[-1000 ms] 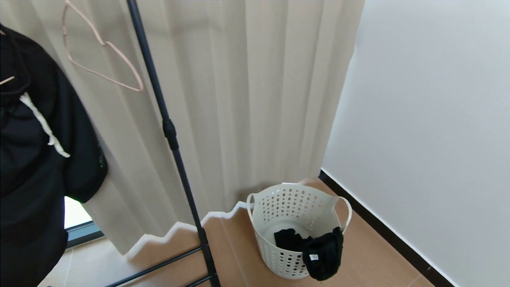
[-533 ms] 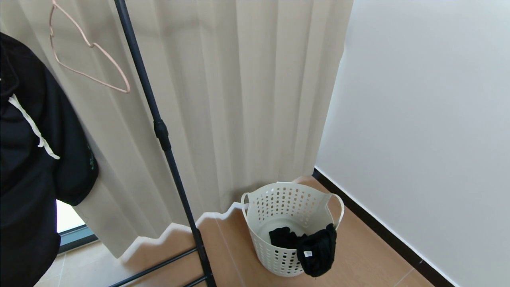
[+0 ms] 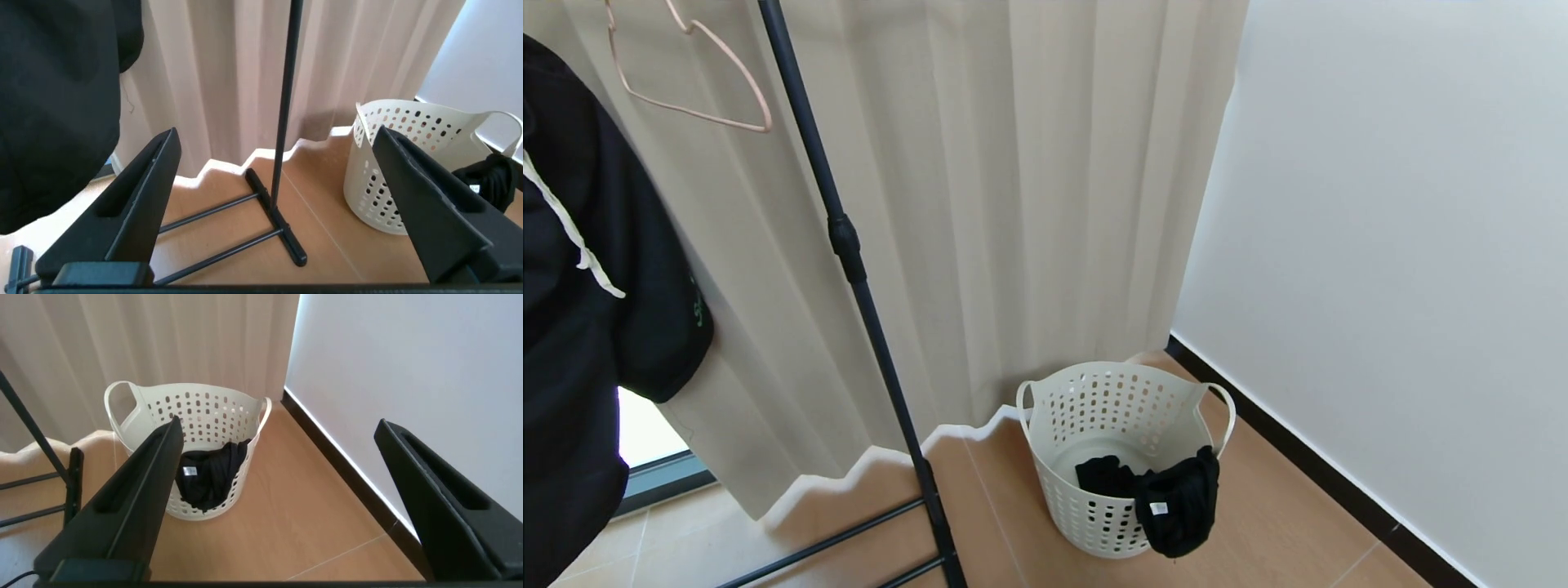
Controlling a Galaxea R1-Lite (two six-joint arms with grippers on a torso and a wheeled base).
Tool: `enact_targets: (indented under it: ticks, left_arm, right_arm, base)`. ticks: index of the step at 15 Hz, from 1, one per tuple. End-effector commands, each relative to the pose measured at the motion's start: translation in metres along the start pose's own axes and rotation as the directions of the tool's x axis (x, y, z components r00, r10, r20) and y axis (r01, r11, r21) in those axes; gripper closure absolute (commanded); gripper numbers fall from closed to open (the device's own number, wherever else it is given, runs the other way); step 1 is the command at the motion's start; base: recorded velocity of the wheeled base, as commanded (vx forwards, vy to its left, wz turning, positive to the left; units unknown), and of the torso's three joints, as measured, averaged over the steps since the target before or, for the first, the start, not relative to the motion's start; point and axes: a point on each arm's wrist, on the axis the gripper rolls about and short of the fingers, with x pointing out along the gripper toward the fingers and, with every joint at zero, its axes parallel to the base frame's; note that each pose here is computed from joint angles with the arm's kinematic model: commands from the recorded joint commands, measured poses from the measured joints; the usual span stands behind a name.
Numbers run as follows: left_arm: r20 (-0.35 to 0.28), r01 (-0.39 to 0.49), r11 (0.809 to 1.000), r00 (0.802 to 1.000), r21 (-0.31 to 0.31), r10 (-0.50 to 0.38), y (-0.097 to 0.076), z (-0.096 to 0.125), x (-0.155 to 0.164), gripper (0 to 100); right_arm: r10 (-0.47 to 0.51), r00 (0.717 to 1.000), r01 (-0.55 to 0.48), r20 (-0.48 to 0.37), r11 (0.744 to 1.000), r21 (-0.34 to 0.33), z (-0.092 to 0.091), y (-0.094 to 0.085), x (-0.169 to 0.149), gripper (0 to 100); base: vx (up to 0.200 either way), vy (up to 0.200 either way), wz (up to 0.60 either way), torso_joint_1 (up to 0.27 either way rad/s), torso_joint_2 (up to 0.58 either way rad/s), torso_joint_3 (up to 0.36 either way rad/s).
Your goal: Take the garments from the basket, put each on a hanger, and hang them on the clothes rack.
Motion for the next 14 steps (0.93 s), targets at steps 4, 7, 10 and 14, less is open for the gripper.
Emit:
enact_targets:
  ticks: [4, 7, 10, 14]
  left_arm:
    - [-0.001, -0.002, 1.0, 1.0, -0.003, 0.002, 0.0, 0.0, 0.0001, 0]
    - [-0.001, -0.003, 1.0, 1.0, -0.003, 0.003, 0.0, 0.0, 0.0001, 0]
    - [-0.001, 0.0, 1.0, 1.0, -0.003, 0.0, 0.0, 0.0, 0.0001, 0]
    - [-0.001, -0.003, 1.0, 1.0, -0.003, 0.003, 0.0, 0.0, 0.0001, 0]
  right_arm:
    - [0.001, 1.0, -0.001, -0.002, 1.0, -0.003, 0.0, 0.0, 0.0001, 0]
    - [0.002, 1.0, -0.002, 0.0, 1.0, -0.003, -0.0001, 0.0, 0.0, 0]
    - [0.002, 1.0, -0.002, 0.0, 1.0, -0.003, -0.0001, 0.0, 0.0, 0]
    - [0.002, 1.0, -0.002, 0.0, 1.0, 0.0, -0.0001, 0.0, 0.0, 0]
  base:
    - [0.0, 0.0, 0.0, 0.004, 0.01, -0.122]
    - [0.0, 0.0, 0.0, 0.005, 0.0, -0.19]
    - [0.0, 0.0, 0.0, 0.005, 0.0, -0.194]
    - [0.0, 0.0, 0.0, 0.005, 0.0, -0.196]
